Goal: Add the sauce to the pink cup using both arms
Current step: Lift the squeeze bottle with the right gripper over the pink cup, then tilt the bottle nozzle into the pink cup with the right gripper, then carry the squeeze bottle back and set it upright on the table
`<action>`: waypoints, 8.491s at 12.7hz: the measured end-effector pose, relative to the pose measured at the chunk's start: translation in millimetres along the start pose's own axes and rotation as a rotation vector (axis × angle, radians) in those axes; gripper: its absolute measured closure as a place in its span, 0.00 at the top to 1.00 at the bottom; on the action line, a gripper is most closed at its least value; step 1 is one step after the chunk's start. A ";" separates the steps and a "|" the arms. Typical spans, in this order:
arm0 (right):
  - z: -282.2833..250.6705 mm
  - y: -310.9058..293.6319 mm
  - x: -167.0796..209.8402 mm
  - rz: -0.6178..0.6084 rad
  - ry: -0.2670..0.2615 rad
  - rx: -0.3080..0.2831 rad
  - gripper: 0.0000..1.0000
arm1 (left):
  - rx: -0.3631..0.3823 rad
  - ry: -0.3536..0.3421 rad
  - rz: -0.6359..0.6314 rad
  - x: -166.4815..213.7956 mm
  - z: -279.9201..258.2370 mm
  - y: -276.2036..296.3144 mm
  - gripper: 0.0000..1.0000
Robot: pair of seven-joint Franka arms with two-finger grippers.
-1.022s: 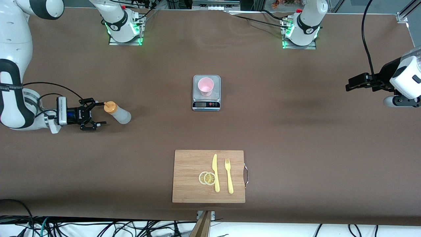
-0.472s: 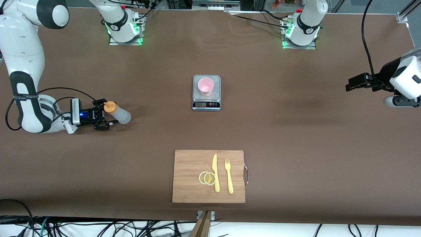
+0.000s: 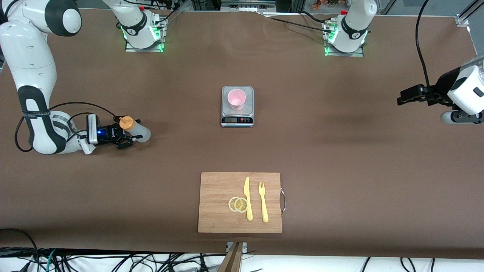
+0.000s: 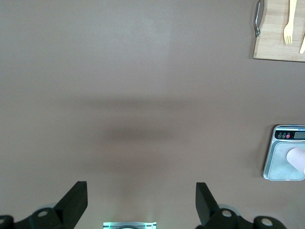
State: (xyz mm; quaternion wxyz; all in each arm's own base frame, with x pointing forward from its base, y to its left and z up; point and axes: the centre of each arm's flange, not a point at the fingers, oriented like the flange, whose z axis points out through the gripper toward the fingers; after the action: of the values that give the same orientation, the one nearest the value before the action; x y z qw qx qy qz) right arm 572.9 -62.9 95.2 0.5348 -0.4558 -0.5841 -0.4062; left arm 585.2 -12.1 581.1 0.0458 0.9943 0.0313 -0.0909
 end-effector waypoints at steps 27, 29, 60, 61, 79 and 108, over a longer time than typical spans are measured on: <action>317.6 94.2 261.6 0.174 -1.210 0.371 0.32 | 0.000 -0.003 0.001 1.1 1.5 -0.7 1.00; 354.1 84.1 265.4 0.186 -1.307 0.379 0.32 | 0.000 -0.003 0.001 1.1 1.5 -0.7 1.00; 507.3 7.3 259.2 0.220 -1.922 0.124 0.32 | 0.000 -0.005 0.001 2.0 2.7 -1.3 1.00; 506.6 7.3 261.3 0.221 -1.922 0.123 0.32 | 0.000 -0.005 0.001 2.0 2.7 -1.3 1.00; 463.2 30.8 298.1 0.263 -1.602 0.165 0.32 | 0.000 -0.008 0.000 3.2 4.4 -1.8 1.00; 65.6 6.7 126.5 0.070 -0.262 0.278 0.32 | 0.000 -0.009 -0.001 3.6 5.0 -2.5 1.00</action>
State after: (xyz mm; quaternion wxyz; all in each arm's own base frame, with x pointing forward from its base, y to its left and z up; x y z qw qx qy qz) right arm 561.0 14.3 214.6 0.5256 -0.4466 -0.6831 -0.2401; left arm 587.7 -9.9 575.4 0.0460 0.9939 0.0314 -0.0955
